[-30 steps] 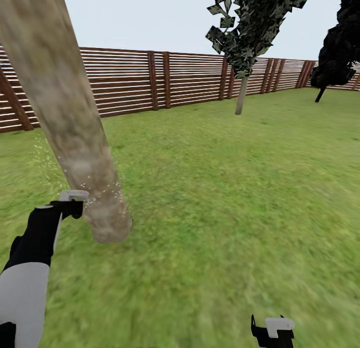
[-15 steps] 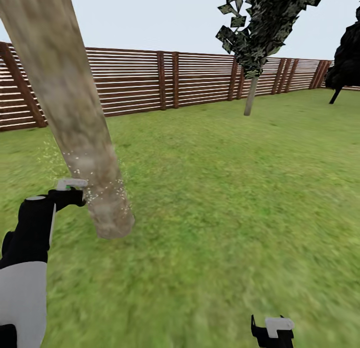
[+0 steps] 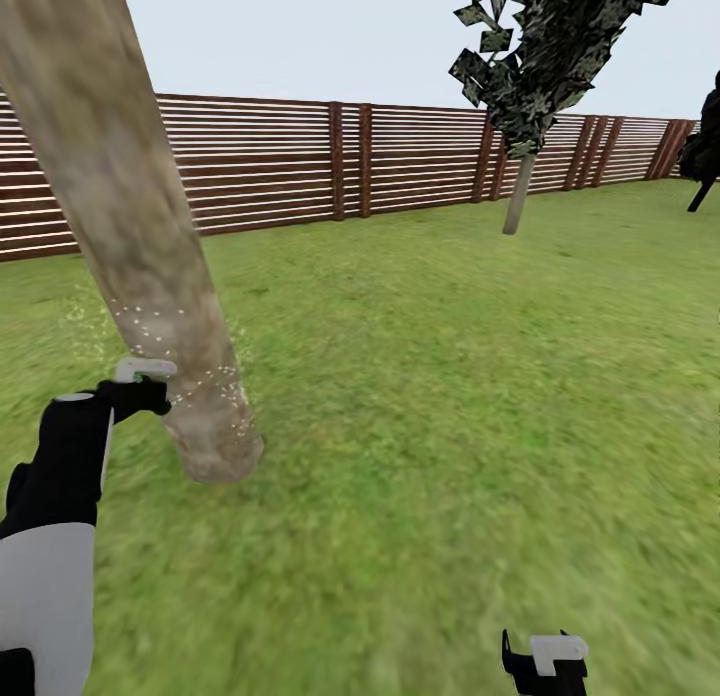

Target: In the garden, pick up the pesticide atomizer on the floor and spray pesticide onto both trees until each tree trunk is fully covered.

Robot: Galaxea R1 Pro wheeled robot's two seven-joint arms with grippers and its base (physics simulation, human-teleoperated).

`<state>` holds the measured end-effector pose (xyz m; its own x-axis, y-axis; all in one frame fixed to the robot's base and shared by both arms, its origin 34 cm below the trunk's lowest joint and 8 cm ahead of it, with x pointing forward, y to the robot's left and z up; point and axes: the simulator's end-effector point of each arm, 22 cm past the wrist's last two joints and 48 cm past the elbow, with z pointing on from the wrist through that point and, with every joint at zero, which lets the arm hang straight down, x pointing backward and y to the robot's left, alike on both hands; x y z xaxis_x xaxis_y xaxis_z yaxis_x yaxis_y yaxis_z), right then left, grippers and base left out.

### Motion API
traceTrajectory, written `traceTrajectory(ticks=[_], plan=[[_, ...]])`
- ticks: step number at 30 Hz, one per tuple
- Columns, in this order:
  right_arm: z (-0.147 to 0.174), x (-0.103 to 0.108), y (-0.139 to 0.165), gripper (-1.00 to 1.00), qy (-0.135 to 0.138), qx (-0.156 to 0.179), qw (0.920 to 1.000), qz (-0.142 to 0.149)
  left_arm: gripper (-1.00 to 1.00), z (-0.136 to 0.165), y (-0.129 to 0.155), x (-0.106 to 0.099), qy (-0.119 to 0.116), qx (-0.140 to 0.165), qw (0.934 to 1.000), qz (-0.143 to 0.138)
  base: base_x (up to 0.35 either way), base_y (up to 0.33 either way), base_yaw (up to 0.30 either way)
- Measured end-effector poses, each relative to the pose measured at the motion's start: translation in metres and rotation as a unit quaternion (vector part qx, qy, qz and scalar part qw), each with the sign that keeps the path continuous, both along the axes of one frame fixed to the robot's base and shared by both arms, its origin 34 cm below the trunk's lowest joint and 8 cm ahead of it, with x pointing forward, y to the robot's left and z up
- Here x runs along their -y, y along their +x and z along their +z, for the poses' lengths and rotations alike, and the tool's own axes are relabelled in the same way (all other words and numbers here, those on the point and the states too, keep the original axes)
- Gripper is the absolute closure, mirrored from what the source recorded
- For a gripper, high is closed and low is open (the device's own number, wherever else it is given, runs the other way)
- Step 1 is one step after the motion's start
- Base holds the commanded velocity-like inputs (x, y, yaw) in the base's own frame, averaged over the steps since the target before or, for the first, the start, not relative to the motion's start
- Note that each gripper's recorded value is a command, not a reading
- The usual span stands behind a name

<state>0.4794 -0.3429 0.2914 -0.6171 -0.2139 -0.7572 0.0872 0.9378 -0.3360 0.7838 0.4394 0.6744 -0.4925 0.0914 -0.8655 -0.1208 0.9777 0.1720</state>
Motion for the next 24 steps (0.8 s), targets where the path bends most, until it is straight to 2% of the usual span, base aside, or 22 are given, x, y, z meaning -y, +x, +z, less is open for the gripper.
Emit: traceTrajectory(ticks=[6, 9, 11, 16, 24], plan=[[0.000, 0.000, 0.000, -1.00, 0.000, 0.000, 1.0000, 0.000, 1.00, -0.003, -0.001, -0.002, 0.000, -0.004, 1.0000, 0.002, 0.003, -0.271, 0.035], [0.000, 0.000, 0.000, -1.00, 0.000, 0.000, 1.0000, 0.000, 1.00, -0.027, -0.005, -0.008, -0.006, -0.029, 0.9995, 0.008, 0.088, -0.257, 0.255], [0.000, 0.000, 0.000, -1.00, 0.000, 0.000, 1.0000, 0.000, 1.00, -0.034, -0.008, -0.016, 0.002, -0.037, 0.9990, 0.025, 0.217, -0.206, 0.273], [0.000, 0.000, 0.000, -1.00, 0.000, 0.000, 1.0000, 0.001, 1.00, -0.036, -0.008, -0.016, 0.007, -0.038, 0.9986, 0.034, 0.228, -0.193, 0.078], [0.000, 0.000, 0.000, -1.00, 0.000, 0.000, 1.0000, 0.001, 1.00, -0.036, -0.008, -0.017, 0.007, -0.038, 0.9986, 0.035, 0.014, -0.268, 0.000]])
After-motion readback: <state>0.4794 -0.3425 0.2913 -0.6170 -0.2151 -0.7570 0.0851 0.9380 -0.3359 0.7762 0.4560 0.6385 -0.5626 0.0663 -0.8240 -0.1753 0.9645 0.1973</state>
